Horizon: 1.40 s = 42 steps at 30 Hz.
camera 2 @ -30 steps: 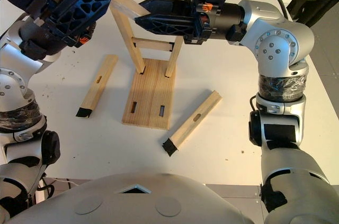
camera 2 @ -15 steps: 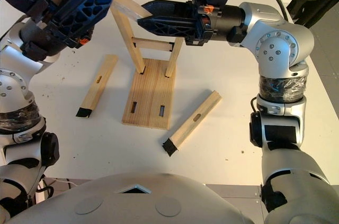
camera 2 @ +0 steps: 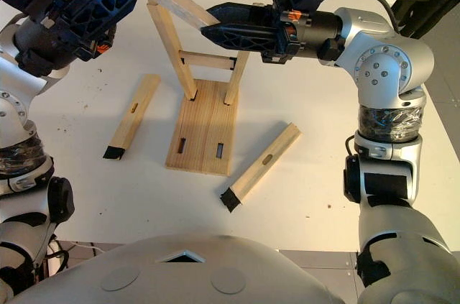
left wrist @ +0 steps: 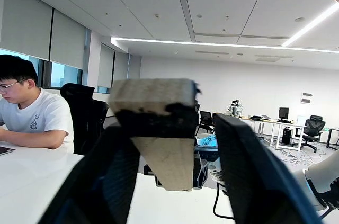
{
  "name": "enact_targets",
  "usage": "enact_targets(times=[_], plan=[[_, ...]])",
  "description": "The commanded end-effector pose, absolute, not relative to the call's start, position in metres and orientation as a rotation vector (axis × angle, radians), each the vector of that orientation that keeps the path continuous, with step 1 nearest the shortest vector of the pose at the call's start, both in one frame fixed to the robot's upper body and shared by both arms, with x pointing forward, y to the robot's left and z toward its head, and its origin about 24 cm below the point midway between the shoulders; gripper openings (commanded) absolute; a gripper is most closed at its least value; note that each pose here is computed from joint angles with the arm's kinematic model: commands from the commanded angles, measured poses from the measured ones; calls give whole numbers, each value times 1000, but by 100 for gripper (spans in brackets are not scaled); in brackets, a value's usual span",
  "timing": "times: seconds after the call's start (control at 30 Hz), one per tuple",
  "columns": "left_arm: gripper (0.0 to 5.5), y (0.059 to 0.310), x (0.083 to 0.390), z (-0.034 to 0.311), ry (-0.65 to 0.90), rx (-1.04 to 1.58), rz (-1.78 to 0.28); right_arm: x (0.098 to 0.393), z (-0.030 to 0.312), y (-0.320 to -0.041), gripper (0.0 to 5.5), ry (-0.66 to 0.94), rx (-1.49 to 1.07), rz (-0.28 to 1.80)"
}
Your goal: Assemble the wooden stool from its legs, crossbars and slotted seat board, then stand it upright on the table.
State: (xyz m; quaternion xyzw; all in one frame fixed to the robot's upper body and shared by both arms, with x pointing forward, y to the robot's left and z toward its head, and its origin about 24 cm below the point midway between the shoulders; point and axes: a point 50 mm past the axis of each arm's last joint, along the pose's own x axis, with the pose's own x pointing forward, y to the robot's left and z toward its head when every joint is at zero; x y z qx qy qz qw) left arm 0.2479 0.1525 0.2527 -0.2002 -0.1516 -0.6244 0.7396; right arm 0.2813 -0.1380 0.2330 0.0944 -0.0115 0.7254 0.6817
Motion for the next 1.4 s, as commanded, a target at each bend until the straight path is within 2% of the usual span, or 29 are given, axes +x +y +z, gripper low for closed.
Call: enact_targets(times=[0.03,0.1,0.37,0.4,0.53,0.63,0.73,0.87,0.97,1.17,1.4], plan=[[162,153,247,258,-346,-404,-1387,282,230,-139,131,-3,188,1616],[131,154,247,259,-355,-400,-1391,282,226,-139,131,15,168,1617],[130,159,246,255,-342,-349,-1350,289,227,-141,131,-7,175,1571],[130,161,247,254,-340,-345,-1334,288,227,-141,167,-7,167,1575],[130,167,249,250,-316,-317,-1293,288,223,-143,217,-30,152,1557],[130,175,250,244,-275,-268,-1272,291,217,-153,250,-16,144,1460],[130,193,242,223,-145,-98,-1232,291,217,-170,250,-48,139,1359],[130,249,245,193,84,119,-1060,276,219,-193,250,-145,147,1217],[130,280,258,177,171,224,-952,265,207,-188,250,-171,173,1162],[130,290,271,146,235,251,-909,265,196,-166,250,-170,184,1166],[130,300,264,115,349,310,-908,268,192,-167,250,-179,197,1129]])
